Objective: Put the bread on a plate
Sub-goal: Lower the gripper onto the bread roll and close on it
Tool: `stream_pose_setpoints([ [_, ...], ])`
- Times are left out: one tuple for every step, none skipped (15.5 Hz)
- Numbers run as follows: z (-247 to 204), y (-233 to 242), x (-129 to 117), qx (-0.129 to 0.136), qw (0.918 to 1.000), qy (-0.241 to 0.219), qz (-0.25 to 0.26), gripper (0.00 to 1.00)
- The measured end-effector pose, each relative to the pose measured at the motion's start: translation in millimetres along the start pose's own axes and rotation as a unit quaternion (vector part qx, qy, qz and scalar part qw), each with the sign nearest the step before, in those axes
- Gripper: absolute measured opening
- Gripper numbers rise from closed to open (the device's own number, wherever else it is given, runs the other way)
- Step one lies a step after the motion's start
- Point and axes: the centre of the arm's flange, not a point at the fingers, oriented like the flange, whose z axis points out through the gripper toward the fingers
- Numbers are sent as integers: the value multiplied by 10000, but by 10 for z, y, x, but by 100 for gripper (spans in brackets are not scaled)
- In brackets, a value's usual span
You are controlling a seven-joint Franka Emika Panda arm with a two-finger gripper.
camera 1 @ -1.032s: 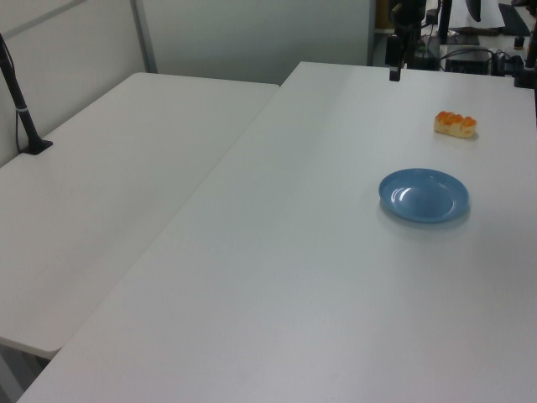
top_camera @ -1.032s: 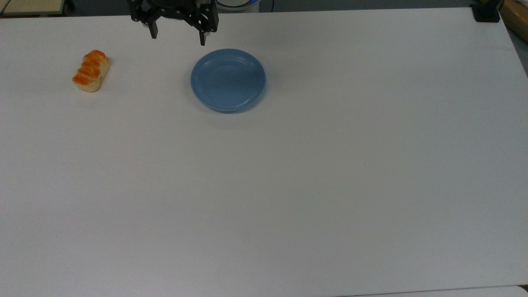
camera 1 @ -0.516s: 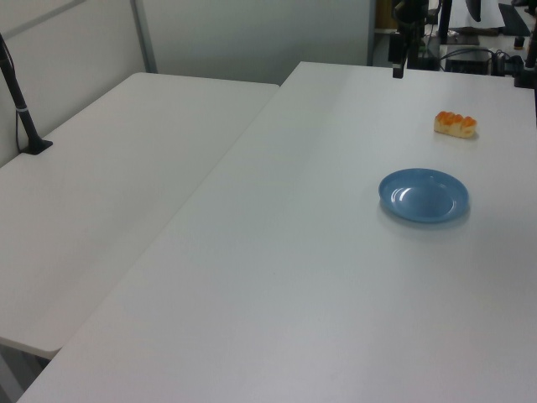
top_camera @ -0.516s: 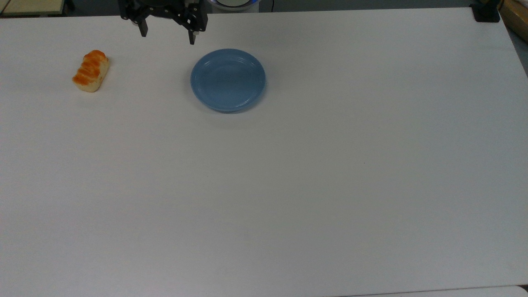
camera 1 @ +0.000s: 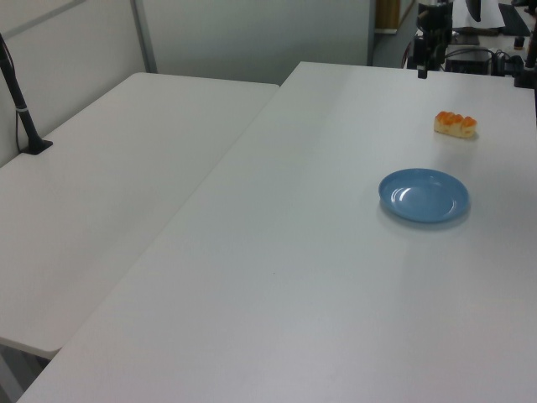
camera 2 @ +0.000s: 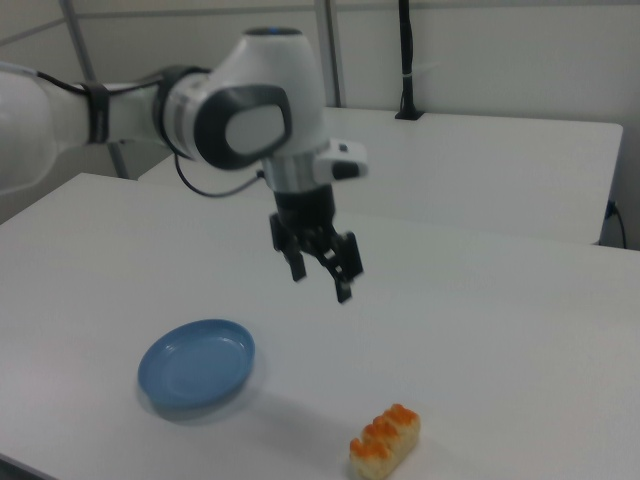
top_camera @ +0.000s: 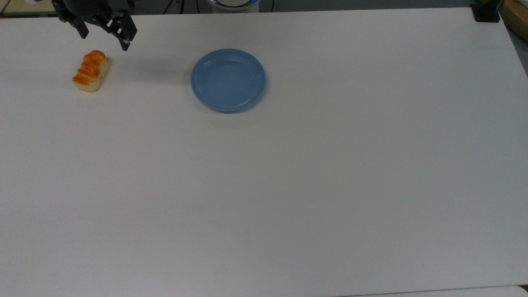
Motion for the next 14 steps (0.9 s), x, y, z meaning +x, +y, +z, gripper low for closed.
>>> stream_pose_setpoints([
  [119, 113, -8, -28, 10000, -7, 38, 100],
  [261, 218, -19, -77, 9999, -21, 65, 100],
  [412, 305, -30, -149, 9999, -23, 67, 100],
  [565, 366, -37, -215, 9997, -9, 69, 100],
  [713, 395, -40, -268, 9996, -6, 68, 100],
  [854, 410, -45, -321, 9995, -48, 61, 100],
  [995, 434, -48, -386, 9992, -114, 55, 100],
  [1112, 471, -39, -443, 9989, -134, 65, 100],
  [1226, 517, -29, -491, 9987, -139, 91, 100],
  [1340, 577, -25, -531, 9984, -166, 116, 100],
  [1458, 666, -33, -563, 9981, -230, 106, 100],
  [1518, 734, -47, -579, 9979, -274, 88, 100],
  [1567, 813, -64, -596, 9978, -292, 77, 100],
  [1614, 878, -86, -611, 9977, -298, 76, 100],
])
